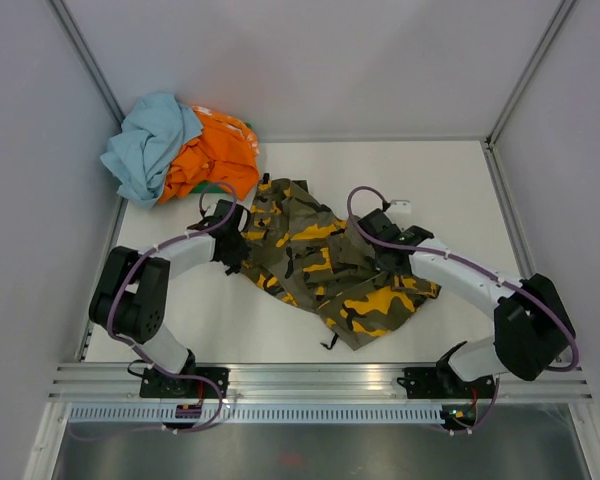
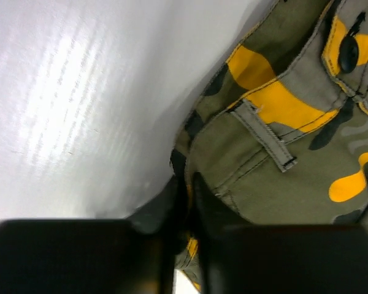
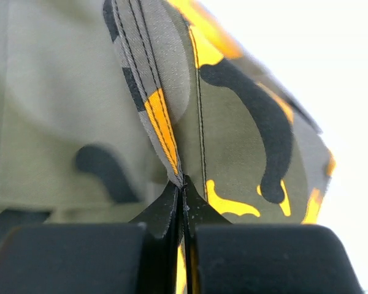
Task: Fold and stack the trousers
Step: Flatten the trousers out
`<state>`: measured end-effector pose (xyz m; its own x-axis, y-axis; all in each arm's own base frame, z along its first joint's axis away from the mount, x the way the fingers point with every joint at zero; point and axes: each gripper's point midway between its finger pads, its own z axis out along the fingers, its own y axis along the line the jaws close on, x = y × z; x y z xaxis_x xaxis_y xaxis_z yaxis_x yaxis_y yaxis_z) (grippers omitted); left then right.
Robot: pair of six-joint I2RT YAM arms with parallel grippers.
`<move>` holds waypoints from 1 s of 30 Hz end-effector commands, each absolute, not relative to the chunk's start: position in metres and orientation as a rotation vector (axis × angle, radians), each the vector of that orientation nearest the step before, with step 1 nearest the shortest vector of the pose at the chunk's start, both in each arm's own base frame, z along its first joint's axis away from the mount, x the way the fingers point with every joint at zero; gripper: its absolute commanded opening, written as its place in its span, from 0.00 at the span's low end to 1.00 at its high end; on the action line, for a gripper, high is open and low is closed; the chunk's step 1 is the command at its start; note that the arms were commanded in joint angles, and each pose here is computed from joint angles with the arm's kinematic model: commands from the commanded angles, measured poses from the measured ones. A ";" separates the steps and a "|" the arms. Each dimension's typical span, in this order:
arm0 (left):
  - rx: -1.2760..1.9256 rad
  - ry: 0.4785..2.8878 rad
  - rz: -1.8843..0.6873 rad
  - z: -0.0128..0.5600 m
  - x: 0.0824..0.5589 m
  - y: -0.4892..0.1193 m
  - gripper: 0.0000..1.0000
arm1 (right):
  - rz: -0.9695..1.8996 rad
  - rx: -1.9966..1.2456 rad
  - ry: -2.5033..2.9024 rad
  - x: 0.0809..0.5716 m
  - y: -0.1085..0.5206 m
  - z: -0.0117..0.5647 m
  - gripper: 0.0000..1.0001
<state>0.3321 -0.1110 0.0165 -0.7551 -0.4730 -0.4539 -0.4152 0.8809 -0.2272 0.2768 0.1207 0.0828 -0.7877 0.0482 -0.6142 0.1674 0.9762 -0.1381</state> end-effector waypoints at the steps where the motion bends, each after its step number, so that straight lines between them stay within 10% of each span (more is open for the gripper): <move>1: -0.673 2.604 -0.177 0.000 0.317 -0.116 0.08 | -0.380 0.283 2.406 0.287 0.081 0.118 0.00; 15: -0.847 2.403 0.010 0.097 0.247 -0.051 0.02 | -0.234 1.088 2.087 0.244 -0.051 0.183 0.00; 24: -1.066 2.365 0.215 0.099 0.198 -0.001 0.02 | -0.146 0.982 2.360 0.254 -0.040 0.127 0.25; 28: -1.076 2.351 0.250 0.100 0.188 0.007 0.02 | -0.218 0.832 2.189 0.283 -0.061 0.213 0.76; 30: -1.069 2.334 0.223 0.108 0.193 0.006 0.02 | -0.194 0.761 2.167 0.294 -0.059 0.242 0.86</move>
<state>0.1965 -0.0080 0.0969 -0.5768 -0.6405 -0.5070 -0.7031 0.7052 -0.0910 0.2686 -0.0517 0.1712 -0.5521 0.5614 -0.6165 0.6633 0.7437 0.0833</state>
